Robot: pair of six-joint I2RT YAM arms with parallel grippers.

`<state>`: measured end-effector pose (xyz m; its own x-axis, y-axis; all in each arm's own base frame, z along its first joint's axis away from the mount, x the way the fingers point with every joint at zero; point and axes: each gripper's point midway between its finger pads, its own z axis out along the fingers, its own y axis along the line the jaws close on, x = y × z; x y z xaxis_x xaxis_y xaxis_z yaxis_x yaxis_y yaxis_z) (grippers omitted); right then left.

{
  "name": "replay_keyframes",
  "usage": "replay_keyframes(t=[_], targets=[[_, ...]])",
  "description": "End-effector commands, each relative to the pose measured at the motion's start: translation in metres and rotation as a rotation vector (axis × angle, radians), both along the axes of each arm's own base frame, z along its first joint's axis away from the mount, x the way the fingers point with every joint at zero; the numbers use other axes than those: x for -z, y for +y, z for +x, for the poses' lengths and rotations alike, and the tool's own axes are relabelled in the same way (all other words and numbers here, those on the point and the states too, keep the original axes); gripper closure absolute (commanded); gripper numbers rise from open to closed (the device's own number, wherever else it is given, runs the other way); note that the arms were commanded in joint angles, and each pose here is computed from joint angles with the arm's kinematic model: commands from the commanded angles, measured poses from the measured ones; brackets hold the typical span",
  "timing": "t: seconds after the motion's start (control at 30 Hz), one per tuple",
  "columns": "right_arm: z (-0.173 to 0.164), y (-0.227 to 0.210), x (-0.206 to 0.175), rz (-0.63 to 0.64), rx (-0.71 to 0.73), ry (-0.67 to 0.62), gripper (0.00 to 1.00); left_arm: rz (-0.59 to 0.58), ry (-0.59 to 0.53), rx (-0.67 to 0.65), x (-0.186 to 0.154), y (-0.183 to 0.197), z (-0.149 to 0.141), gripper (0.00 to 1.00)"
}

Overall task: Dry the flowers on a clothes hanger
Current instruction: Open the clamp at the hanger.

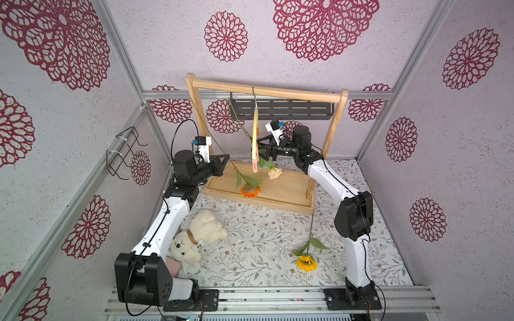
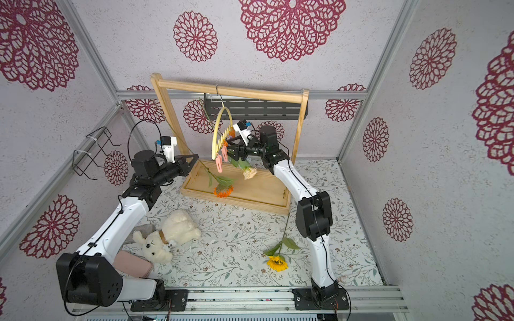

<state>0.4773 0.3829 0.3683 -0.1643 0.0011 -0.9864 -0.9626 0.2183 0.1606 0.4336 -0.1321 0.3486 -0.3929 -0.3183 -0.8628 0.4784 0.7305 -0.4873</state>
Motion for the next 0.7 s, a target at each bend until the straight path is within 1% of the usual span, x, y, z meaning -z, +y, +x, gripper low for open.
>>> replay_keyframes(t=[0.0,0.07,0.2,0.3,0.37,0.43,0.67], targets=[[-0.004,0.005,-0.018,0.033,-0.043,-0.016,0.31,-0.031,-0.038,0.030,-0.018,-0.003,0.000,1.00],[-0.006,0.007,-0.024,0.055,-0.061,-0.025,0.32,-0.034,-0.035,0.037,-0.018,-0.004,0.000,1.00],[-0.009,0.010,-0.028,0.070,-0.086,-0.030,0.43,-0.035,-0.035,0.046,-0.017,-0.005,0.000,1.00],[-0.011,0.010,-0.027,0.058,-0.091,-0.027,0.46,-0.037,-0.036,0.048,-0.017,-0.006,0.001,1.00],[-0.011,0.010,-0.025,0.054,-0.089,-0.021,0.45,-0.041,-0.030,0.056,-0.015,-0.008,0.002,1.00],[-0.012,0.010,-0.025,0.052,-0.087,-0.018,0.39,-0.049,-0.020,0.063,-0.014,-0.008,0.004,1.00],[-0.016,0.015,-0.026,0.059,-0.111,-0.026,0.36,-0.077,0.000,0.097,-0.011,-0.014,0.007,1.00]])
